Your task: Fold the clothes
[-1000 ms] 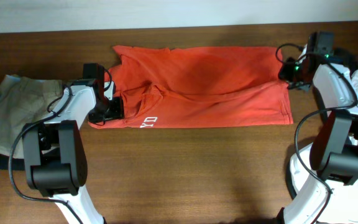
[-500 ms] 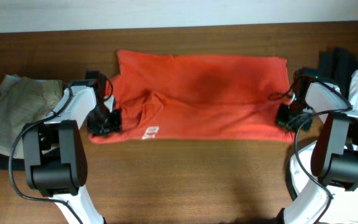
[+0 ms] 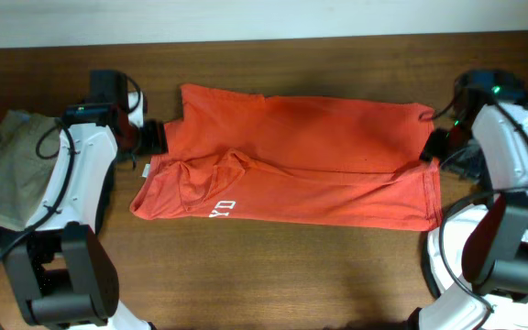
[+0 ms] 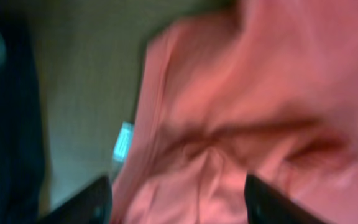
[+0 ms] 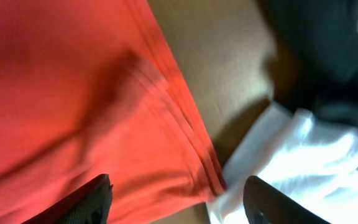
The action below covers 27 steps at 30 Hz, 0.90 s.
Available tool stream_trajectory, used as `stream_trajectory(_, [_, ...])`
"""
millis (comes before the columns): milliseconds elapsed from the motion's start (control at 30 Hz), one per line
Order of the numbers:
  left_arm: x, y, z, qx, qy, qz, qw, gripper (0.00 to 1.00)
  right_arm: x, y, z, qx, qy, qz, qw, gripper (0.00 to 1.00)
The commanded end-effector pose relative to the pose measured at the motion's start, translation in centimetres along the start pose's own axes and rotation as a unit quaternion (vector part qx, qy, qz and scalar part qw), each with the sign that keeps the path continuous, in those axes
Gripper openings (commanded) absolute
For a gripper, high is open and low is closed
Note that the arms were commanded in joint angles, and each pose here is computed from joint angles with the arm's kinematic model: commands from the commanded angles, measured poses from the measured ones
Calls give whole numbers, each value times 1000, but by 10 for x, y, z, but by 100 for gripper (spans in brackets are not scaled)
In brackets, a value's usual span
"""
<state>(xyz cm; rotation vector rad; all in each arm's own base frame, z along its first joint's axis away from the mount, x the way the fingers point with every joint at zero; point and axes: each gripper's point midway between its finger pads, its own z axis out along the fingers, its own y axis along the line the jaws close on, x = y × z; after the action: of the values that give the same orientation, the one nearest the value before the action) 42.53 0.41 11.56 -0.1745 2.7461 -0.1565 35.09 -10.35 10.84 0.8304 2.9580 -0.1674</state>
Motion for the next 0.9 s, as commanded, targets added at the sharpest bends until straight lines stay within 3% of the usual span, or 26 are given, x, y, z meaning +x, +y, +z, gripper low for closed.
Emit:
stream_trajectory(0, [-47, -32, 7, 91, -87, 39, 991, 67, -19, 18, -42, -61, -47, -32, 997, 73])
stream_trajectory(100, [-87, -52, 30, 151, -138, 58, 977, 66, -14, 20, -44, -70, -37, -33, 996, 75])
stream_trajectory(300, [-139, -69, 104, 216, -113, 32, 969, 66, -7, 18, -43, -66, -21, -34, 997, 75])
stream_trajectory(433, [-121, -67, 157, 218, -71, 0, 973, 63, -8, 20, -43, -72, -24, -34, 997, 75])
stream_trajectory(500, [-118, -70, 164, 219, -67, 1, 973, 35, -10, 21, -43, -73, -28, -34, 996, 73])
stream_trajectory(600, [-116, -78, 162, 229, -63, 6, 971, 5, -16, 22, -44, -76, -40, -33, 996, 66])
stream_trajectory(633, [-116, -79, 159, 234, -63, 6, 970, 1, -21, 24, -45, -80, -51, -32, 995, 62])
stream_trajectory(733, [-136, -88, 123, 276, -77, 12, 958, 1, -58, 35, -47, -95, -123, -63, 986, 54])
stream_trajectory(800, [-153, -82, 80, 270, -99, 27, 957, 1, -91, 47, -36, -101, -170, -82, 977, 55])
stream_trajectory(867, [-153, -79, 53, 262, -97, 27, 960, 1, -122, 60, -9, -107, -200, -79, 971, 66])
